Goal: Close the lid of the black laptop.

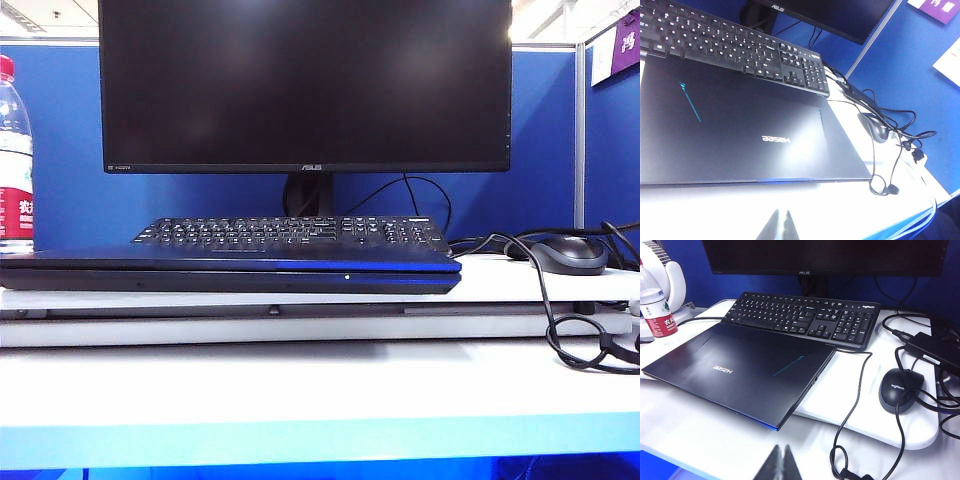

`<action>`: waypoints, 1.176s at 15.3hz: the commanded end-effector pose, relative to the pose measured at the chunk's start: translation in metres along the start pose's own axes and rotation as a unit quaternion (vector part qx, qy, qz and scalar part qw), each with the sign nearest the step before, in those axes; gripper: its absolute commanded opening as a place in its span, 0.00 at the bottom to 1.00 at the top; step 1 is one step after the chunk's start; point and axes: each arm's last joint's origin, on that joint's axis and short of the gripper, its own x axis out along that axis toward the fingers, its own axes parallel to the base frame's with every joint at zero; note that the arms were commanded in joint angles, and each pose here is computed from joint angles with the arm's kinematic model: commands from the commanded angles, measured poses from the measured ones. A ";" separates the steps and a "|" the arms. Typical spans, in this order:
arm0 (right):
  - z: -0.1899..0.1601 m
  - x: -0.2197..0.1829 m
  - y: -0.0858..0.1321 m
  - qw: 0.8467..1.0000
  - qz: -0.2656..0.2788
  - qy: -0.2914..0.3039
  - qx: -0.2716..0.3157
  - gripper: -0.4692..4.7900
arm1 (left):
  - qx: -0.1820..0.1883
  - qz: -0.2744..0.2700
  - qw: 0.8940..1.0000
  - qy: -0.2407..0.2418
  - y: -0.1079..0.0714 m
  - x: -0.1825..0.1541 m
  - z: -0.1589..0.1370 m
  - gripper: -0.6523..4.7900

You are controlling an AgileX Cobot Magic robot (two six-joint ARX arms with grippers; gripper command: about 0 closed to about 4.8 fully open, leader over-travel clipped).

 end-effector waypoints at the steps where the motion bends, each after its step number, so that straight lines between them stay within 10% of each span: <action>1: 0.002 -0.001 0.000 1.000 0.000 -0.008 -0.002 0.08 | 0.000 -0.004 1.000 -0.003 -0.001 0.000 0.001 0.11; 6: 0.002 -0.001 0.000 1.000 0.000 -0.008 -0.002 0.08 | 0.181 0.029 0.983 -0.018 0.002 0.002 0.000 0.11; 8: 0.002 -0.001 0.000 1.000 0.000 -0.008 -0.002 0.08 | 0.296 0.066 0.953 -0.003 0.012 0.010 -0.009 0.11; 18: 0.002 -0.001 0.000 1.000 0.000 -0.008 -0.002 0.08 | 0.273 0.078 0.953 -0.106 0.043 0.034 -0.032 0.11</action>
